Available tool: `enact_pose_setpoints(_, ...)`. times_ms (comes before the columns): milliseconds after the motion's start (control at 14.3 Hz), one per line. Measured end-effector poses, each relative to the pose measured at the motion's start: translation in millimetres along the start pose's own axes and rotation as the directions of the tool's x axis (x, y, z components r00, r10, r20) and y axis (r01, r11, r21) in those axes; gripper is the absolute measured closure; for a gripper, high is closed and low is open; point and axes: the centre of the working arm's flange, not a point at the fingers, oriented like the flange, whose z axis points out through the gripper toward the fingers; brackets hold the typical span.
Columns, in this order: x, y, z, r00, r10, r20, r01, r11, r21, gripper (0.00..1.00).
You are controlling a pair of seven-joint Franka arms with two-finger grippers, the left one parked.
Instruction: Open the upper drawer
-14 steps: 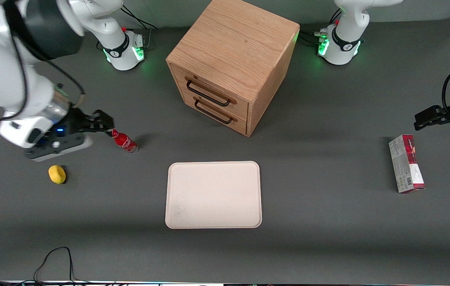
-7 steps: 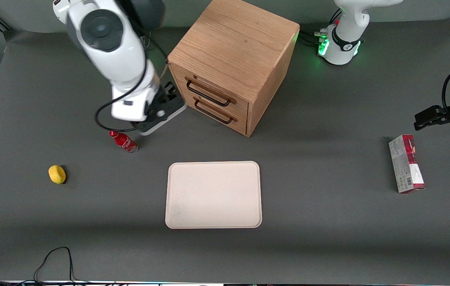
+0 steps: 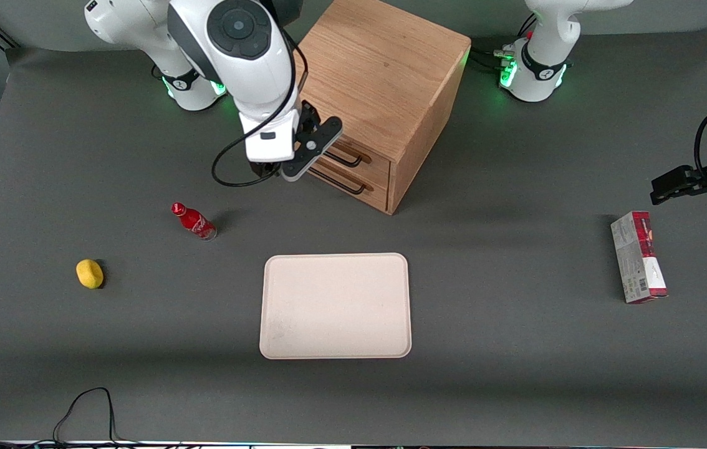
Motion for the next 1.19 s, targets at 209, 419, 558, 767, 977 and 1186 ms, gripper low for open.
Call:
enact_pose_setpoints(209, -2, 3, -4, 0.996, -0.087, -0.024, 0.089, 0.994, 0.066, 0.00)
enact_pose_setpoints(419, -6, 17, -8, 0.994, -0.098, -0.052, 0.104, 0.986, 0.127, 0.00)
enact_pose_setpoints(558, -8, 20, -10, 0.994, -0.089, -0.060, 0.097, 0.985, 0.141, 0.00)
enact_pose_setpoints(767, -7, 18, 2, 0.995, -0.086, -0.053, 0.093, 0.983, 0.159, 0.00)
enact_pose_setpoints(977, -5, 20, 22, 0.996, -0.077, -0.047, 0.083, 0.984, 0.160, 0.00)
enact_pose_setpoints(1186, -2, 14, 42, 0.996, -0.076, -0.053, 0.084, 0.984, 0.156, 0.00)
